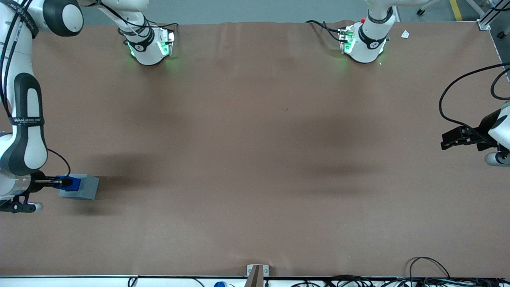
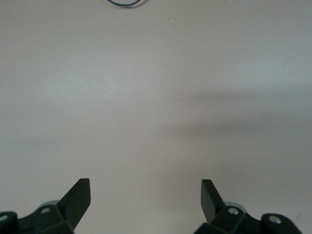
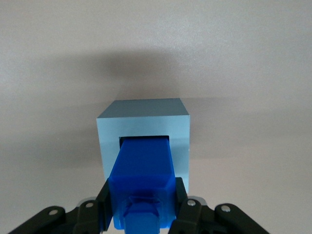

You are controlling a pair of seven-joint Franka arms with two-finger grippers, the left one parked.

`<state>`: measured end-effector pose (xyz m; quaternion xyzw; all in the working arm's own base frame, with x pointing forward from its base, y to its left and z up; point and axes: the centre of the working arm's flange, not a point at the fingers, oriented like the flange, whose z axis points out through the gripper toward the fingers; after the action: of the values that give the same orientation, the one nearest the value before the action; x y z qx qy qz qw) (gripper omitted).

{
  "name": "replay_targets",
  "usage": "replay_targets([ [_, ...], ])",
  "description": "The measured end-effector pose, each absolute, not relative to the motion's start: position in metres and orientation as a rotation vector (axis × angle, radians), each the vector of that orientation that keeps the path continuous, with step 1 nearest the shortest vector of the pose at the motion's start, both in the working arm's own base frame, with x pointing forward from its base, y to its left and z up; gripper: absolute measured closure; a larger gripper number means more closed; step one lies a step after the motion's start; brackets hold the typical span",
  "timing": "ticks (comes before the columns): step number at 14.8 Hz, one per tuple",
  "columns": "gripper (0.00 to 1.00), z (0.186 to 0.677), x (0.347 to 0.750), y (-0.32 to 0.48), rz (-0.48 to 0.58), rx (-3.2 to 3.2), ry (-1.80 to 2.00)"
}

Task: Insert blue part into gray base with right arm
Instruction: 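Lower the blue block into the gray base's opening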

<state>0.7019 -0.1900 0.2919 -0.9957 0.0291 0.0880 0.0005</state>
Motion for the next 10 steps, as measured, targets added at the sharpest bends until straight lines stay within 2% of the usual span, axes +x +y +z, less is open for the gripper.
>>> replay_targets([
  [5, 0.49, 0.2846, 0.7018, -0.1897, 0.288, -3.124, 0.089],
  [7, 0.36, 0.2837, 0.7018, -0.1893, 0.290, -3.123, 0.088],
  [10, 0.07, 0.2860, 0.7044, -0.1839, 0.281, -3.122, 0.074],
])
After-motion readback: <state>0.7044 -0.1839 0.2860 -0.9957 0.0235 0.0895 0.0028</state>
